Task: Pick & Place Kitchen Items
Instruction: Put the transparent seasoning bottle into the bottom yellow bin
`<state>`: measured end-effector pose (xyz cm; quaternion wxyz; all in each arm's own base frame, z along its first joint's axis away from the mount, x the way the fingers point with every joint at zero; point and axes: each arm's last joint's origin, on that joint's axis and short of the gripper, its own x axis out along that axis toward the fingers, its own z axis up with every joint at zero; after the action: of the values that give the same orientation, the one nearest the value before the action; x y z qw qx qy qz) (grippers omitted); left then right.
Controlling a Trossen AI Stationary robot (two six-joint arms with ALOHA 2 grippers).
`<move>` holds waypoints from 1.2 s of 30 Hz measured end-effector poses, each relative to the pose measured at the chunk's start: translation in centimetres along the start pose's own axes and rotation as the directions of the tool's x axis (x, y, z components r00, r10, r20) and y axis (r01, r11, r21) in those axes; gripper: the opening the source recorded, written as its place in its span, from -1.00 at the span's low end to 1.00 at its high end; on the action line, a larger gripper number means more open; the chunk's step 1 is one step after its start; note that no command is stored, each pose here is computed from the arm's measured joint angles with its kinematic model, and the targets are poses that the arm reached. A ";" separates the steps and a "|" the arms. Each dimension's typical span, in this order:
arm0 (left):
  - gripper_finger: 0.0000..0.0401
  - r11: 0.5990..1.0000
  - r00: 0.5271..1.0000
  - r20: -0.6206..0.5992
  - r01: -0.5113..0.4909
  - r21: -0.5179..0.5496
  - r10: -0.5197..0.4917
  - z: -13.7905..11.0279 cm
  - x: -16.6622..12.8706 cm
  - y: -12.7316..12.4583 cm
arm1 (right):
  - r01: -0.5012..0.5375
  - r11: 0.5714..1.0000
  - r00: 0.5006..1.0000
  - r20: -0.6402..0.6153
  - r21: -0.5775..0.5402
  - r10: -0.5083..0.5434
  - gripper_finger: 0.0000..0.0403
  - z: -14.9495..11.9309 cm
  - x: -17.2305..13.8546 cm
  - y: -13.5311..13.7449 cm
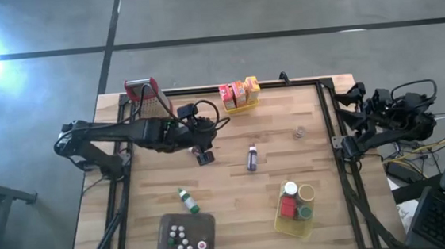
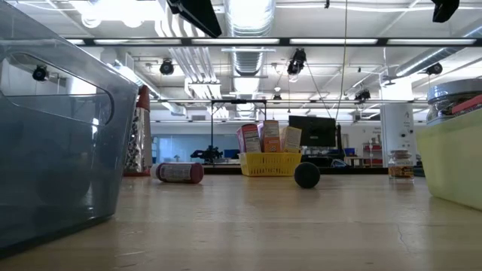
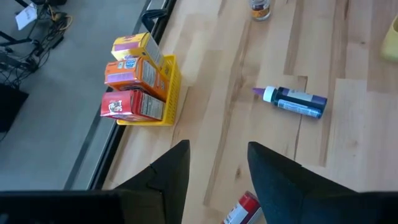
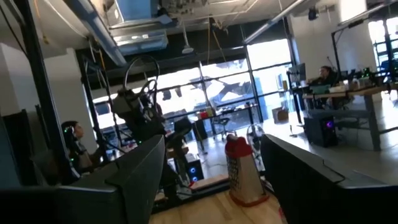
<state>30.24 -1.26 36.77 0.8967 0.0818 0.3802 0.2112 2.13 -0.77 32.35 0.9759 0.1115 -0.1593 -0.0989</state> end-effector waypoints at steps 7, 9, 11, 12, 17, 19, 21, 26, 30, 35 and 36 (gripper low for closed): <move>-0.17 1.000 1.000 0.000 -0.001 0.000 0.001 0.0 0.0 0.0 | -0.011 1.000 0.996 -0.086 0.021 0.013 0.23 -1.0 0.6 0.2; -0.17 1.000 1.000 0.000 0.000 0.000 0.000 0.0 0.0 0.0 | 0.070 0.998 0.990 -0.121 0.009 -0.068 0.22 -1.5 1.2 0.2; -0.16 1.000 1.000 0.000 0.000 0.000 0.000 0.0 0.0 0.0 | 0.190 0.981 0.960 -0.199 -0.048 -0.196 0.22 -2.1 1.7 0.0; -0.16 1.000 1.000 0.000 0.000 0.000 0.000 0.0 0.0 0.0 | 0.246 0.966 0.933 -0.250 -0.079 -0.258 0.22 -2.5 1.8 -0.1; -0.16 1.000 1.000 0.000 -0.001 0.000 0.001 0.0 0.0 0.0 | 0.425 0.891 0.766 -0.459 -0.162 -0.449 0.27 -3.1 2.2 -0.2; -0.16 1.000 1.000 0.000 0.000 0.000 0.000 0.0 0.0 0.0 | 0.467 0.864 0.701 -0.518 -0.186 -0.490 0.29 -3.1 2.4 -0.2; -0.16 1.000 1.000 0.000 0.000 0.000 0.000 0.0 0.0 0.0 | 0.499 0.839 0.631 -0.572 -0.218 -0.524 0.30 -3.2 2.6 -0.1; -0.16 1.000 1.000 0.000 -0.001 0.000 0.001 0.0 0.0 0.0 | 0.529 0.801 0.489 -0.671 -0.280 -0.557 0.27 -4.0 3.6 0.4; -0.16 1.000 1.000 0.000 -0.001 0.000 0.001 0.0 0.0 0.0 | 0.524 0.792 0.414 -0.719 -0.313 -0.558 0.22 -5.0 4.7 0.8; -0.16 1.000 1.000 0.000 -0.001 0.000 0.001 0.0 0.0 0.0 | 0.519 0.776 0.329 -0.754 -0.358 -0.568 0.23 -6.1 5.9 0.9; -0.16 1.000 1.000 0.000 -0.001 0.000 0.001 0.0 0.0 0.0 | 0.519 0.769 0.312 -0.756 -0.372 -0.576 0.24 -6.3 6.1 0.8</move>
<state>30.25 -1.26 36.77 0.8967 0.0817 0.3801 0.2115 10.07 -0.21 28.52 0.8360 0.1625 0.3796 -0.3614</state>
